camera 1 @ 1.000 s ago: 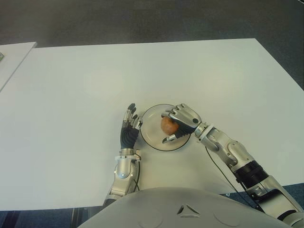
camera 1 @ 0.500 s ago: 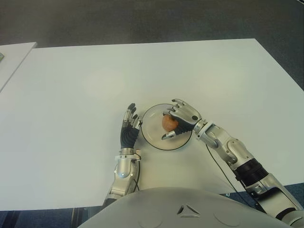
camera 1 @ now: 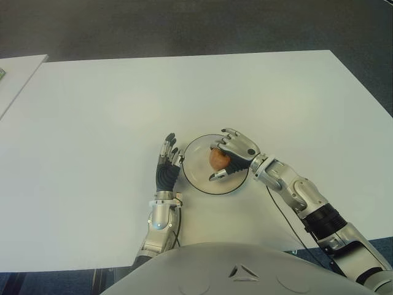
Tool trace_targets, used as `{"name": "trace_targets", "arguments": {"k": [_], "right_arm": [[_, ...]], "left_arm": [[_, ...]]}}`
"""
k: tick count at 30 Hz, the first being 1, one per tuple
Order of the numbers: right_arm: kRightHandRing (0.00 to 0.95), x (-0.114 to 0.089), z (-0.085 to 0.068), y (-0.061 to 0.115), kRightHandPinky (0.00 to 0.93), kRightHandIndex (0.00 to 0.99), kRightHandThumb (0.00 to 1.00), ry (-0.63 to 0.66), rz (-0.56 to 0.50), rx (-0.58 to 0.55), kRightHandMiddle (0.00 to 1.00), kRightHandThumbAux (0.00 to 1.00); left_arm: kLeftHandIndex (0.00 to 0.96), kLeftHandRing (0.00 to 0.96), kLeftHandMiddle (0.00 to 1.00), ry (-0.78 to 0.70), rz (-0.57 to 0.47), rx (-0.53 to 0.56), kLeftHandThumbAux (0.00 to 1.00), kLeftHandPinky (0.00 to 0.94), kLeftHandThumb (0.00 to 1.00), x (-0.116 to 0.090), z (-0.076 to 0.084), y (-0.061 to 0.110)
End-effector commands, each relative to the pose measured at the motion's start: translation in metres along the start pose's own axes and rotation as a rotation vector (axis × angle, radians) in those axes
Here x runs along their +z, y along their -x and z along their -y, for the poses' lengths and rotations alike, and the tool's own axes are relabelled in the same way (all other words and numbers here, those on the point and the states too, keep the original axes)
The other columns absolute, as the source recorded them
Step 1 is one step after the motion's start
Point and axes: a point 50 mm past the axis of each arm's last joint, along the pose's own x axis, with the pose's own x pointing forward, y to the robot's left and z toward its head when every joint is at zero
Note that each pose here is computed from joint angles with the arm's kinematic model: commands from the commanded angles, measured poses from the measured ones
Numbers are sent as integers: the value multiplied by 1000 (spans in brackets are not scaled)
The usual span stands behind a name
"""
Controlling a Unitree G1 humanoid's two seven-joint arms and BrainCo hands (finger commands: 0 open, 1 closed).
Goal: Put the apples into the plate.
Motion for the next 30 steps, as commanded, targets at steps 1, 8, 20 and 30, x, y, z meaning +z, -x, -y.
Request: {"name": "trace_targets", "arguments": {"k": [1, 8, 20, 30], "right_arm": [[0, 3, -5, 2, 0, 0, 146, -7, 19, 32, 0, 239], [0, 3, -5, 2, 0, 0, 142, -22, 23, 28, 0, 235], [0, 4, -3, 4, 0, 0, 128, -39, 34, 19, 0, 230], [0, 3, -2, 4, 0, 0, 128, -48, 29, 9, 0, 231]], "left_arm": [[15, 0, 3, 82, -102, 39, 577, 25, 24, -17, 17, 11], [17, 1, 7, 84, -106, 37, 573, 35, 25, -17, 17, 11], [28, 12, 19, 95, -106, 41, 573, 40, 32, -16, 17, 12], [33, 15, 24, 97, -103, 41, 565, 43, 39, -16, 18, 12]]}}
